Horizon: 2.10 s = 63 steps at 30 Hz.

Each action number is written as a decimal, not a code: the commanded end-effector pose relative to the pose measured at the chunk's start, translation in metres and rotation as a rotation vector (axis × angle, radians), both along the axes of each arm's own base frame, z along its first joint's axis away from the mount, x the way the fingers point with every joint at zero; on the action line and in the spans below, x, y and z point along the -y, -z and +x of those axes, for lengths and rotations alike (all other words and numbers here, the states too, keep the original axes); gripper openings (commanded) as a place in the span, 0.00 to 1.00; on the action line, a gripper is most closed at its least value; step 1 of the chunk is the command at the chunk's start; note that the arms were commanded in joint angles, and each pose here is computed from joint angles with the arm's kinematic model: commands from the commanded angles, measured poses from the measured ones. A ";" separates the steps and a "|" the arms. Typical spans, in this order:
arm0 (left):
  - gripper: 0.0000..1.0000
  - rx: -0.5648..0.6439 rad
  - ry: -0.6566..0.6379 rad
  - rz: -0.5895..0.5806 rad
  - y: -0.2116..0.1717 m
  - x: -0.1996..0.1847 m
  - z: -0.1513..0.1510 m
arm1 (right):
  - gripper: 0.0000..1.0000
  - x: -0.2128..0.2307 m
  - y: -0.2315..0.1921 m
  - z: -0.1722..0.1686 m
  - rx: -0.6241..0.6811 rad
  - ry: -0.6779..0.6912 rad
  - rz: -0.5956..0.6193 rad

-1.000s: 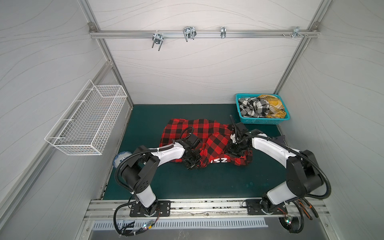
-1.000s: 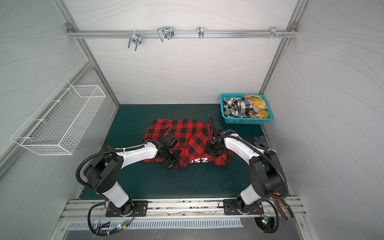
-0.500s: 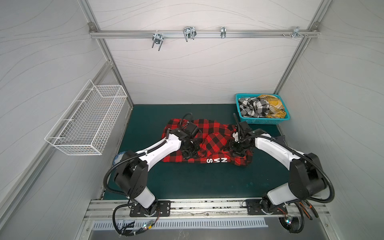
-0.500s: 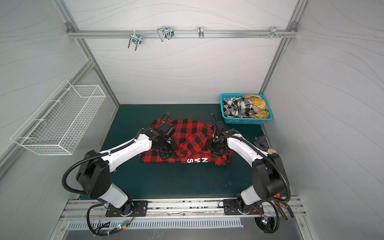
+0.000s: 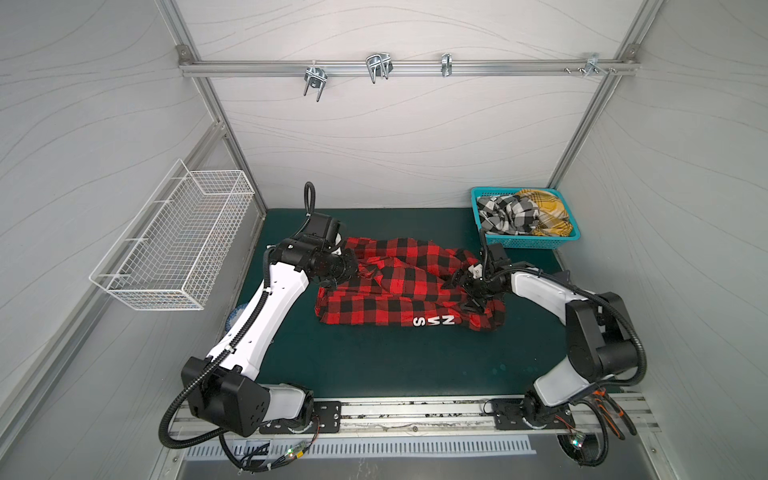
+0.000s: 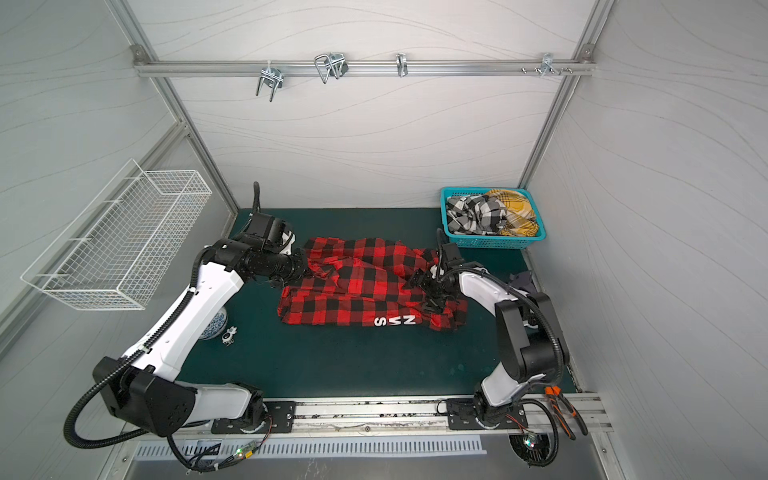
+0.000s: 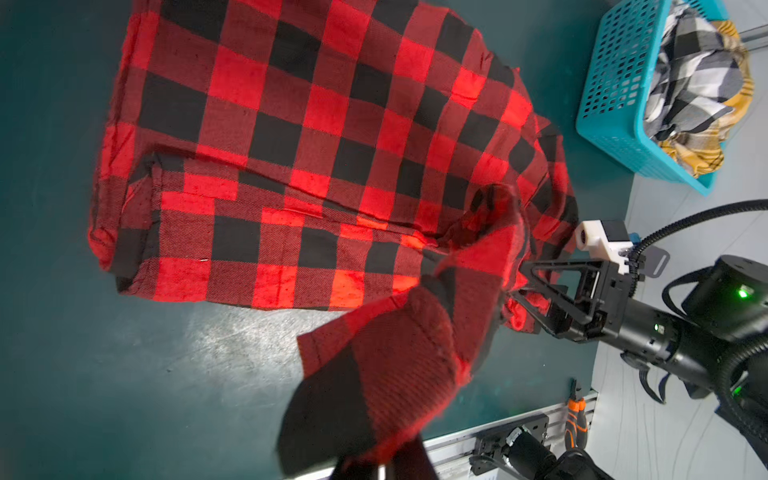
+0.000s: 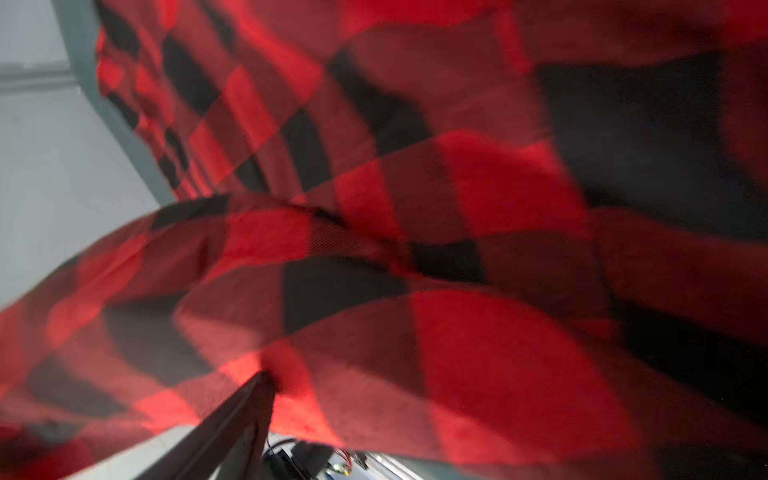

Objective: Fold and stack the long sleeve shirts

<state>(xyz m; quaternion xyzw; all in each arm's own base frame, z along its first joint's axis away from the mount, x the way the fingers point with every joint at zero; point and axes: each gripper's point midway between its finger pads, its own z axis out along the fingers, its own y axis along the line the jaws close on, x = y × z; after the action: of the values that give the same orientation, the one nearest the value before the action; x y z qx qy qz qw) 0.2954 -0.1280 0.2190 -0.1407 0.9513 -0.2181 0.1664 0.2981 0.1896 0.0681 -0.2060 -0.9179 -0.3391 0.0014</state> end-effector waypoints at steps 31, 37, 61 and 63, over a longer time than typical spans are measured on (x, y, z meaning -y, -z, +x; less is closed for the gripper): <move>0.00 -0.312 -0.163 0.071 0.136 -0.076 0.017 | 0.81 0.062 0.028 -0.032 -0.046 0.097 -0.069; 0.00 -0.389 -0.199 0.020 0.152 -0.077 0.014 | 0.79 0.064 0.021 -0.034 -0.035 0.074 -0.081; 0.00 -0.442 -0.322 -0.242 0.133 -0.071 0.019 | 0.45 0.079 0.030 -0.029 -0.030 0.101 -0.101; 0.00 -0.462 -0.323 -0.220 0.143 -0.074 0.017 | 0.46 0.080 0.030 -0.030 -0.034 0.101 -0.103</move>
<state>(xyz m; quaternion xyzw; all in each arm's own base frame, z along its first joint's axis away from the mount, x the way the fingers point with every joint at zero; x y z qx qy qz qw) 0.3082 -0.0590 0.0814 -0.3614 0.8943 -0.2600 -0.0457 0.2743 0.1135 0.0457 -0.2542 -0.9209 -0.2949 -0.0212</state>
